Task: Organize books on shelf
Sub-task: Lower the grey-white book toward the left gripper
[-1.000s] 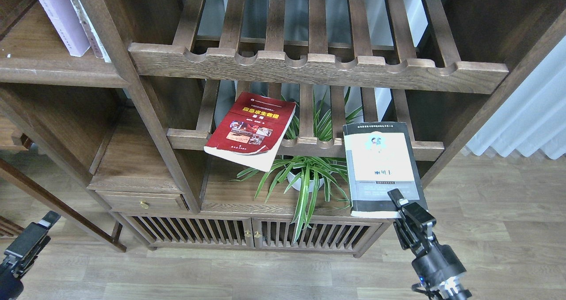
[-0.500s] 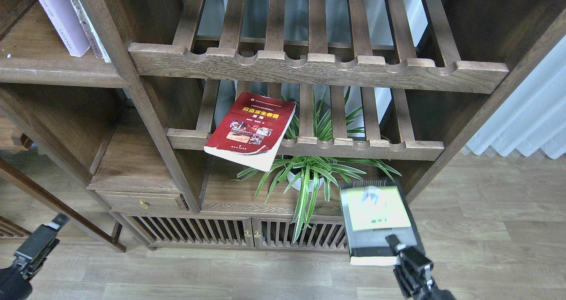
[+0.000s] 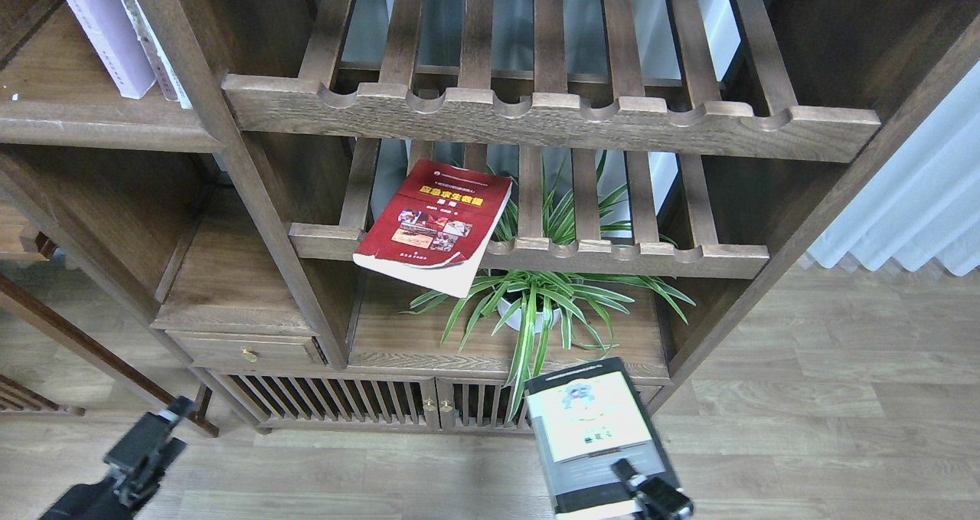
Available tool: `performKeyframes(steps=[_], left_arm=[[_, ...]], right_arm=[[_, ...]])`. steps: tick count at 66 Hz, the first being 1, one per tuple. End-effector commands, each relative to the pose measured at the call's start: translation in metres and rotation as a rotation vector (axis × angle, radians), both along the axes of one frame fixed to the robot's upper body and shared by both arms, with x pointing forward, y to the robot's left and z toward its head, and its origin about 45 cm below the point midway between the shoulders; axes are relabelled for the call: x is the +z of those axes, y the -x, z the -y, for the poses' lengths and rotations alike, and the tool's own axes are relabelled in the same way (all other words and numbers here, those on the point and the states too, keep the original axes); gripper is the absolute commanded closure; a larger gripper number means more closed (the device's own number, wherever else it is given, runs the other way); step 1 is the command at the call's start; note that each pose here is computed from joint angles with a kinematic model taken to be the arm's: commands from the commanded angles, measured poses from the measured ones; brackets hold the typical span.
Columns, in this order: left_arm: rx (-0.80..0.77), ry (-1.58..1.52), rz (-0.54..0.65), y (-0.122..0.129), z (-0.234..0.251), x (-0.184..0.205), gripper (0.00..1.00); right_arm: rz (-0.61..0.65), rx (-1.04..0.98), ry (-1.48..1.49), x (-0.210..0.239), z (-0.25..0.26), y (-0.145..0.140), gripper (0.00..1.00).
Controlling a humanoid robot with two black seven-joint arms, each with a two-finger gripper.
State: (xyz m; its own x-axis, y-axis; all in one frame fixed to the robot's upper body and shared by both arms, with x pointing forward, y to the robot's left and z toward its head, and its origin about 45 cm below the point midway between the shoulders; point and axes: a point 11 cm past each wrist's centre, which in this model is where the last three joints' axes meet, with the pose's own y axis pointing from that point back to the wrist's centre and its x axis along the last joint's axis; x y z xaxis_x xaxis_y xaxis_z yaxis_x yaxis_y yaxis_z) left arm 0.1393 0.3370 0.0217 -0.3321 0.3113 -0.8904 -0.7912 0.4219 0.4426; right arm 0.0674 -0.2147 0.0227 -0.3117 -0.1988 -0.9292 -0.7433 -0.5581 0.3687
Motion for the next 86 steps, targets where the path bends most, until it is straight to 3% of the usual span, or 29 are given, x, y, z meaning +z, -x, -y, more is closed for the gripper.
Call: performKeyframes(steps=[1,16,25,45,70,86], left_arm=[[-0.014,0.053,-0.024,0.006,0.015,-0.005,0.0],[0.002,0.104,-0.036,0.01,0.028,-0.008,0.0],[0.011,0.136,-0.048,0.014,0.044,-0.014,0.0],[-0.018,0.154,-0.062,0.018,0.057,-0.017,0.0],[-0.061,0.214,-0.087,0.026,0.097,-0.023,0.0],[-0.092,0.264,-0.066,0.016,0.126,-0.02,0.01]], right_arm=[[0.009,0.09,0.012,-0.008,-0.013,-0.008,0.91],[-0.009,0.181,0.025,-0.029,-0.04,-0.01,0.91],[0.029,0.195,-0.018,-0.023,-0.064,-0.025,0.91],[0.083,0.22,-0.001,-0.017,-0.063,-0.048,0.9],[0.094,0.374,-0.091,-0.007,-0.117,-0.031,0.9],[0.093,0.414,-0.107,-0.006,-0.128,-0.021,0.9]])
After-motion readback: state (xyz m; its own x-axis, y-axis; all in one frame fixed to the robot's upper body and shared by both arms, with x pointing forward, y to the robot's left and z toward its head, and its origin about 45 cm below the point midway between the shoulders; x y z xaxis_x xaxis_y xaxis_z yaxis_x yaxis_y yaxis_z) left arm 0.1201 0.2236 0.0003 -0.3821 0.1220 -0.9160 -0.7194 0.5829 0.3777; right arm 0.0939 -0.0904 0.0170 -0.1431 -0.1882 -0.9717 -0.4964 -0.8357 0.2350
